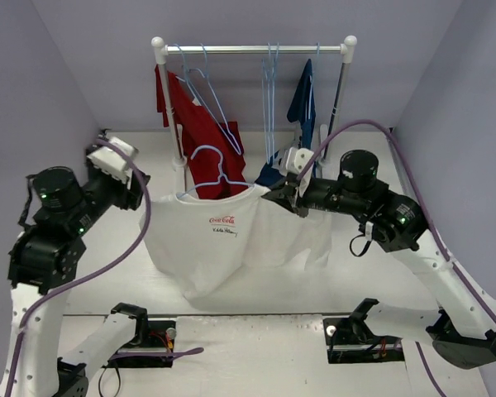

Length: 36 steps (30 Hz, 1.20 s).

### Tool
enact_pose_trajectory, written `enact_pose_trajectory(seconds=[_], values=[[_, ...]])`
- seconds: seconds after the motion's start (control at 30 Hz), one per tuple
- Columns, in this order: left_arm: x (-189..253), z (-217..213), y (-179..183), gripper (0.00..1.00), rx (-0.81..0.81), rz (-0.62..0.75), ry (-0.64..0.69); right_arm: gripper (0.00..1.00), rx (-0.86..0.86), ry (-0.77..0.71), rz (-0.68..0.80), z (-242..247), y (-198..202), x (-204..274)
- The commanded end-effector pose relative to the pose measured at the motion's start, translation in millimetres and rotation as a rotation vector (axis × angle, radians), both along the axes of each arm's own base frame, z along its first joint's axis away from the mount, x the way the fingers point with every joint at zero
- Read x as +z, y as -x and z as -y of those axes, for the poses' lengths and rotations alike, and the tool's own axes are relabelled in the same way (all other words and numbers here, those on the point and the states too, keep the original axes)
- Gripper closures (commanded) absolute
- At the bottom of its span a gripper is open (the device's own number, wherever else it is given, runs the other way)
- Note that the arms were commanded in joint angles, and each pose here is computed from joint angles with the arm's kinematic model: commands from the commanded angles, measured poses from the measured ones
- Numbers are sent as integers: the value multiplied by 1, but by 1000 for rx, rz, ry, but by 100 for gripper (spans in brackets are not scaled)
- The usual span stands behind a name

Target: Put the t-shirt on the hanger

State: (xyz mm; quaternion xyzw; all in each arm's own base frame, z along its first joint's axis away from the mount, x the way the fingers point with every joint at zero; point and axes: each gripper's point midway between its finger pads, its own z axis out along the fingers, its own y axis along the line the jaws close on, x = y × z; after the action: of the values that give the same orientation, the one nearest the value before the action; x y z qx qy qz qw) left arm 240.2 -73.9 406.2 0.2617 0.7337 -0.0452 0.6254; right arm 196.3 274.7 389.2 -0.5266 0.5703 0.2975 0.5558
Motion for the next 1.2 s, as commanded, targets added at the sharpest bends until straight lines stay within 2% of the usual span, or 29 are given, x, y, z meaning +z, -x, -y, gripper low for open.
enact_pose_trajectory(seconds=[0.0,0.2,0.33,0.43,0.5,0.6,0.8,0.9,1.17], values=[[91,-43,25,39,247,237,145,100,-8,-188,168,-3,-4,95],[128,-78,52,37,410,348,207,100,-46,-338,268,5,-3,184],[132,-81,57,37,423,361,224,100,-78,-464,346,17,3,248],[126,-76,57,37,399,345,237,100,-121,-520,383,31,7,274],[121,-74,57,37,396,335,241,100,-112,-525,379,34,13,273],[114,-73,57,37,390,323,242,100,-96,-498,338,33,17,254],[93,-66,53,37,363,276,246,100,-103,-366,177,34,20,155],[86,-63,53,37,350,257,251,100,-75,-348,141,42,38,129],[46,-58,52,37,355,174,301,100,-211,-236,-15,60,30,25]])
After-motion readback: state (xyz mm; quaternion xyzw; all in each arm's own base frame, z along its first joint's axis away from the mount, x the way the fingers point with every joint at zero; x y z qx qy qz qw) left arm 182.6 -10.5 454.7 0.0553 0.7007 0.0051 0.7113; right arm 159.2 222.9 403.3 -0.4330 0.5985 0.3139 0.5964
